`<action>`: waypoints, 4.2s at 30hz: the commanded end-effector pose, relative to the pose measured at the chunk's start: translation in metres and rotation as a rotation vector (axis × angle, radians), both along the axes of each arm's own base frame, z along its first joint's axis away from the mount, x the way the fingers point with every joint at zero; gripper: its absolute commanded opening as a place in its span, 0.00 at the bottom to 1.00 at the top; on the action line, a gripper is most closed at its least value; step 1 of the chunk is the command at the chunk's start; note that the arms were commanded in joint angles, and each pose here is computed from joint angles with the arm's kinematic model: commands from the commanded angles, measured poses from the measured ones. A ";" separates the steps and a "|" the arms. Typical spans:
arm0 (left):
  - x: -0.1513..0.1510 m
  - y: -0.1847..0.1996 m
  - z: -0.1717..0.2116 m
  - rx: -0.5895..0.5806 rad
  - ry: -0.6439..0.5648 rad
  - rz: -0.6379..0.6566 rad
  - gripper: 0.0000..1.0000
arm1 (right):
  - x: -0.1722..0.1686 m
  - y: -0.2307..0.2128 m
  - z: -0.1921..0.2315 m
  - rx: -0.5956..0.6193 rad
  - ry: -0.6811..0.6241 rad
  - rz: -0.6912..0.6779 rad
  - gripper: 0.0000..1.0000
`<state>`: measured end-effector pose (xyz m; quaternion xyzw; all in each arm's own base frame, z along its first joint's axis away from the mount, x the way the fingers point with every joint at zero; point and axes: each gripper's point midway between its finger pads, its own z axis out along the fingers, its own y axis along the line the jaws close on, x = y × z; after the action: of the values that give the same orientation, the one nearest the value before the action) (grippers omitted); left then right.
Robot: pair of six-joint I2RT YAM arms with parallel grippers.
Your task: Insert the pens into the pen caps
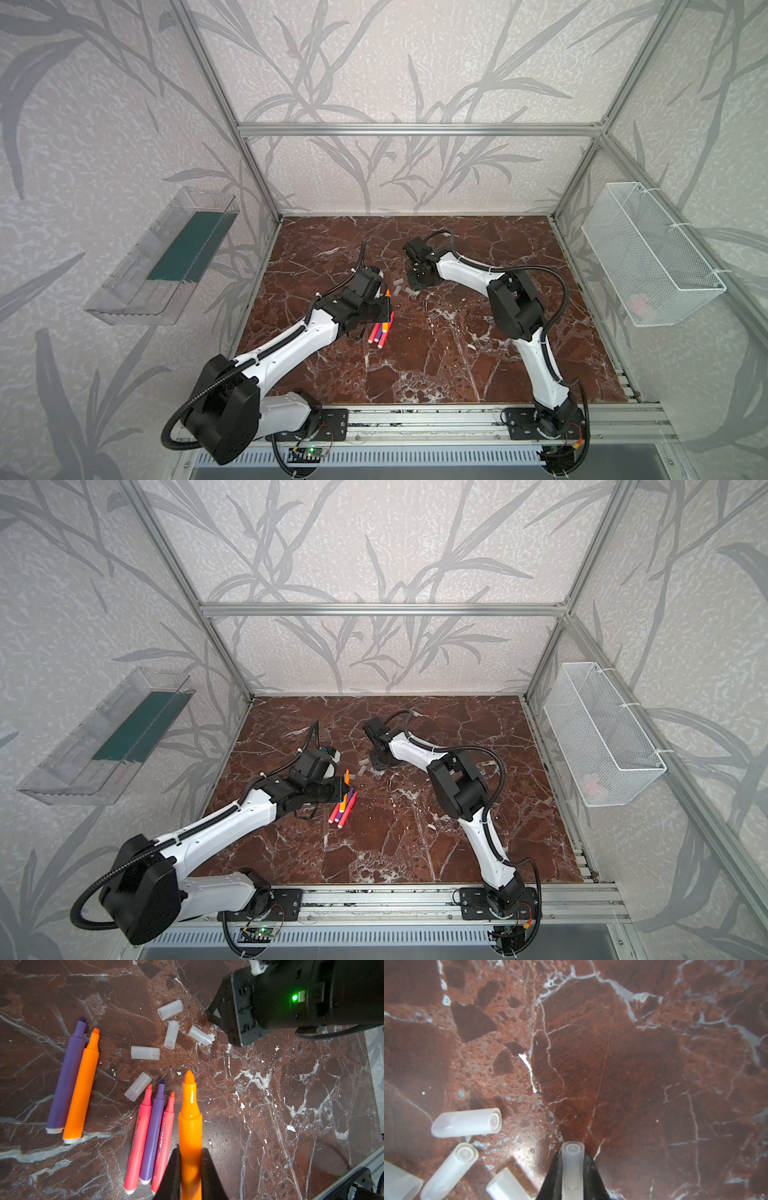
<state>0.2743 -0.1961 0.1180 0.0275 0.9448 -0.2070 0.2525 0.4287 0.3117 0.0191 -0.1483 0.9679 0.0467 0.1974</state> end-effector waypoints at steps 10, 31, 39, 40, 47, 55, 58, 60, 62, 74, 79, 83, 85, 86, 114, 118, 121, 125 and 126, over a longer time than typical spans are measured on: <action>-0.010 -0.026 0.014 -0.155 -0.011 -0.104 0.00 | -0.017 -0.039 0.050 0.301 -0.100 -0.159 0.03; -0.050 -0.106 0.051 -0.375 -0.062 -0.367 0.00 | -0.093 -0.064 0.182 0.943 -0.379 -0.192 0.00; -0.059 -0.122 0.061 -0.449 -0.070 -0.462 0.00 | -0.124 -0.099 0.202 1.027 -0.463 -0.275 0.00; -0.060 -0.124 0.063 -0.460 -0.074 -0.474 0.00 | -0.127 -0.100 0.204 1.031 -0.464 -0.275 0.00; -0.066 -0.129 0.072 -0.497 -0.095 -0.528 0.00 | -0.134 -0.090 0.214 1.075 -0.443 -0.224 0.00; -0.065 -0.130 0.071 -0.500 -0.110 -0.538 0.00 | -0.142 -0.060 0.234 1.134 -0.439 -0.106 0.00; -0.062 -0.127 0.069 -0.485 -0.127 -0.516 0.00 | -0.143 -0.055 0.236 1.147 -0.441 -0.096 0.00; -0.057 -0.124 0.070 -0.470 -0.147 -0.486 0.00 | -0.143 -0.054 0.235 1.143 -0.445 -0.104 0.00; -0.054 -0.122 0.072 -0.466 -0.163 -0.465 0.00 | -0.144 -0.052 0.231 1.149 -0.442 -0.107 0.00; -0.052 -0.118 0.078 -0.475 -0.187 -0.441 0.00 | -0.140 -0.057 0.224 1.195 -0.474 -0.170 0.00; -0.049 -0.118 0.082 -0.479 -0.200 -0.431 0.00 | -0.143 -0.057 0.217 1.191 -0.463 -0.180 0.00; -0.045 -0.121 0.087 -0.493 -0.209 -0.423 0.00 | -0.144 -0.055 0.221 1.216 -0.475 -0.172 0.00; -0.044 -0.124 0.088 -0.497 -0.204 -0.428 0.00 | -0.144 -0.053 0.222 1.218 -0.474 -0.164 0.00; -0.043 -0.126 0.089 -0.503 -0.202 -0.431 0.00 | -0.144 -0.052 0.222 1.217 -0.473 -0.163 0.00; -0.036 -0.124 0.087 -0.487 -0.209 -0.395 0.00 | -0.145 -0.042 0.223 1.209 -0.462 -0.156 0.00; -0.030 -0.124 0.089 -0.482 -0.215 -0.380 0.00 | -0.148 -0.041 0.217 1.208 -0.450 -0.162 0.00; -0.024 -0.124 0.089 -0.480 -0.219 -0.359 0.00 | -0.152 -0.039 0.215 1.206 -0.448 -0.162 0.00; -0.016 -0.120 0.089 -0.473 -0.224 -0.321 0.00 | -0.156 -0.035 0.214 1.194 -0.451 -0.154 0.00; -0.014 -0.119 0.088 -0.463 -0.225 -0.315 0.00 | -0.156 -0.033 0.215 1.189 -0.453 -0.152 0.00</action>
<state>0.2432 -0.3156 0.1930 0.1586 0.8248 -0.4553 0.2955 0.2788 0.2728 0.2195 0.0611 0.7335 0.5162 0.4380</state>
